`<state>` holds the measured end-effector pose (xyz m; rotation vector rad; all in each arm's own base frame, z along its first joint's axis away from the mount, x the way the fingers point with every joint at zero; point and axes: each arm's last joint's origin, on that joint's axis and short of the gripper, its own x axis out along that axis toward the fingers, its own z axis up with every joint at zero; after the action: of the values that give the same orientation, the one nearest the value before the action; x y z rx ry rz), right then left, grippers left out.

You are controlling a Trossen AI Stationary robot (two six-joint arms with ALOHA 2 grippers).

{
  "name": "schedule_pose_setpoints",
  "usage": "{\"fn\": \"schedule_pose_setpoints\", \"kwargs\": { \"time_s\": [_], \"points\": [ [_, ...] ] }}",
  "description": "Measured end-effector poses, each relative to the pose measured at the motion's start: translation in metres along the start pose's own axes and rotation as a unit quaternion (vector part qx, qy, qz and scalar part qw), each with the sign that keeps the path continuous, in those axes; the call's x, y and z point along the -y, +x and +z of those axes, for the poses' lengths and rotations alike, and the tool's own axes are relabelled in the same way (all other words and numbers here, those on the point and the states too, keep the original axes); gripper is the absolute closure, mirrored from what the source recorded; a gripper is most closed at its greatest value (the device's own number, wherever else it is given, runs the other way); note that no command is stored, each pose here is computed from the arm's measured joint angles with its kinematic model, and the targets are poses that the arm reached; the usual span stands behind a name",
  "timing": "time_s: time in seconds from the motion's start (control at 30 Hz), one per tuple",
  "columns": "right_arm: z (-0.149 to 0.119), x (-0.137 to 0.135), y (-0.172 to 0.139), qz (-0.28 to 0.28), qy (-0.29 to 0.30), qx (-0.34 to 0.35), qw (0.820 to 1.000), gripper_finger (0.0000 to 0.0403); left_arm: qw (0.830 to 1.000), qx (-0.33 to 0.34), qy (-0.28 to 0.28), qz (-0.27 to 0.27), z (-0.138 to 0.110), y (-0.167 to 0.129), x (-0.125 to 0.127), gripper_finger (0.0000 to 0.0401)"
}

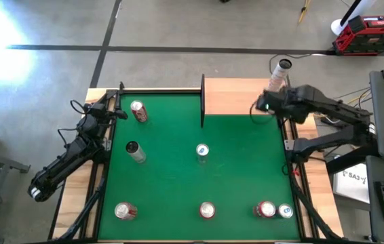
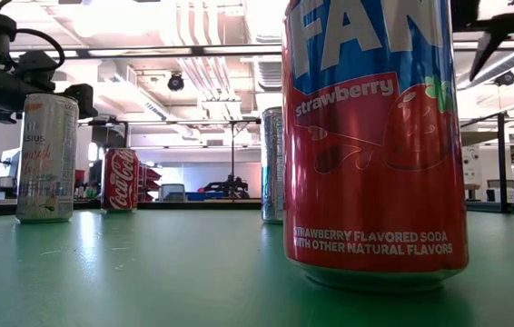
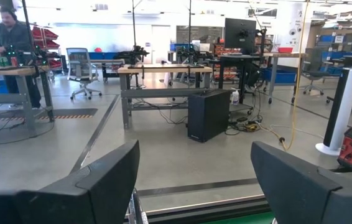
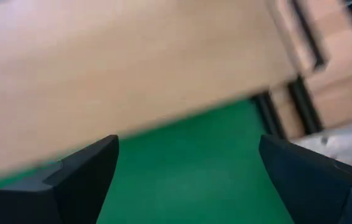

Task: Place canned beverage on shelf
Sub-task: Move the blue soda can to the center of the table

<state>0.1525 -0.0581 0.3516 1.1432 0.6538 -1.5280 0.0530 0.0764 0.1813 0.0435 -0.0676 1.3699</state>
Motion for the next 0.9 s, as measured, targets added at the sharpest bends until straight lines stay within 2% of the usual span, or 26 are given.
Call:
{"fn": "schedule_pose_setpoints", "kwargs": {
  "time_s": [0.13,0.5,0.9],
  "points": [
    [-0.035,0.008,0.005,-0.002,-0.02,-0.048,0.999,0.0023,1.0,0.0,0.0,0.0,0.0,0.0,0.0,0.0108],
    [-0.116,0.048,0.008,-0.066,0.003,-0.128,0.99,0.0023,1.0,0.0,0.0,0.0,0.0,0.0,0.0,0.0108],
    [-0.192,0.069,-0.031,-0.099,0.003,-0.143,0.985,0.0023,1.0,0.0,0.0,0.0,0.0,0.0,0.0,0.0108]
  ]
}}
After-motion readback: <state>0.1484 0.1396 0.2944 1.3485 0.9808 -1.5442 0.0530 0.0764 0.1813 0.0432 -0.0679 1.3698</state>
